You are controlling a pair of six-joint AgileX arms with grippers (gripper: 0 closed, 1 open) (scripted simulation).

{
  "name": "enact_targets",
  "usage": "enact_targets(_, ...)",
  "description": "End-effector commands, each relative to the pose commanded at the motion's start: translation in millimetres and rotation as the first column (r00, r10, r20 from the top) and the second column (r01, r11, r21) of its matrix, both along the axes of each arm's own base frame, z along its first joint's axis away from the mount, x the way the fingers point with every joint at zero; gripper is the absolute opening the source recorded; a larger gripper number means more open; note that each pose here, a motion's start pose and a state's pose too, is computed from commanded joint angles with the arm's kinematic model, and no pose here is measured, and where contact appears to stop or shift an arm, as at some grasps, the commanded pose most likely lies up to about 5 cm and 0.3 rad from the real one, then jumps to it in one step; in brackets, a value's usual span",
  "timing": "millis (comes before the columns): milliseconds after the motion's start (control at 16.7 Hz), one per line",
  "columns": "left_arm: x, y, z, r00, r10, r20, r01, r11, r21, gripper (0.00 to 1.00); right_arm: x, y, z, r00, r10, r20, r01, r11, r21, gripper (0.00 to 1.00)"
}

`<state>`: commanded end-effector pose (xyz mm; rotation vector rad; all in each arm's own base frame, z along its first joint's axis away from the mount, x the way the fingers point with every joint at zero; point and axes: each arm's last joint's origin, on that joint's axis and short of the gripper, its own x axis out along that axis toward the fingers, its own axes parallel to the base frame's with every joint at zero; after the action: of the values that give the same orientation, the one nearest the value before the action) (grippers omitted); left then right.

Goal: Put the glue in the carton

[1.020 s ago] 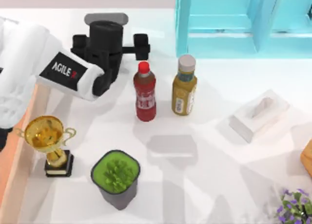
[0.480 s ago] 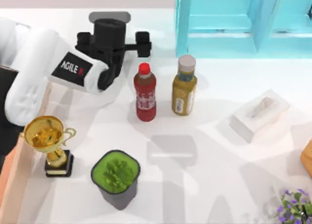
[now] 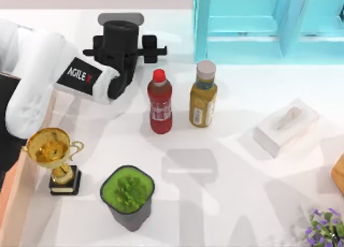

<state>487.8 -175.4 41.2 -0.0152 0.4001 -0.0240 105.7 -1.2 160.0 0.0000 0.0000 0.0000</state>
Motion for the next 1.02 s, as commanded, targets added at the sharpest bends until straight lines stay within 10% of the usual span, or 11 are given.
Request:
enact_targets(360, 0.0, 0.0, 0.0, 1.0, 0.0, 0.0, 0.0, 1.0, 0.0, 0.02, 0.0, 0.0, 0.0, 1.0, 0.0, 0.0, 0.0, 1.0, 0.0, 1.0)
enact_targets(1020, 0.1, -1.7, 7.0, 1.0, -0.003, 0.001, 0.003, 1.0, 0.001, 0.0, 0.0, 0.0, 0.0, 1.0, 0.0, 0.0, 0.0, 1.0, 0.0, 1.0)
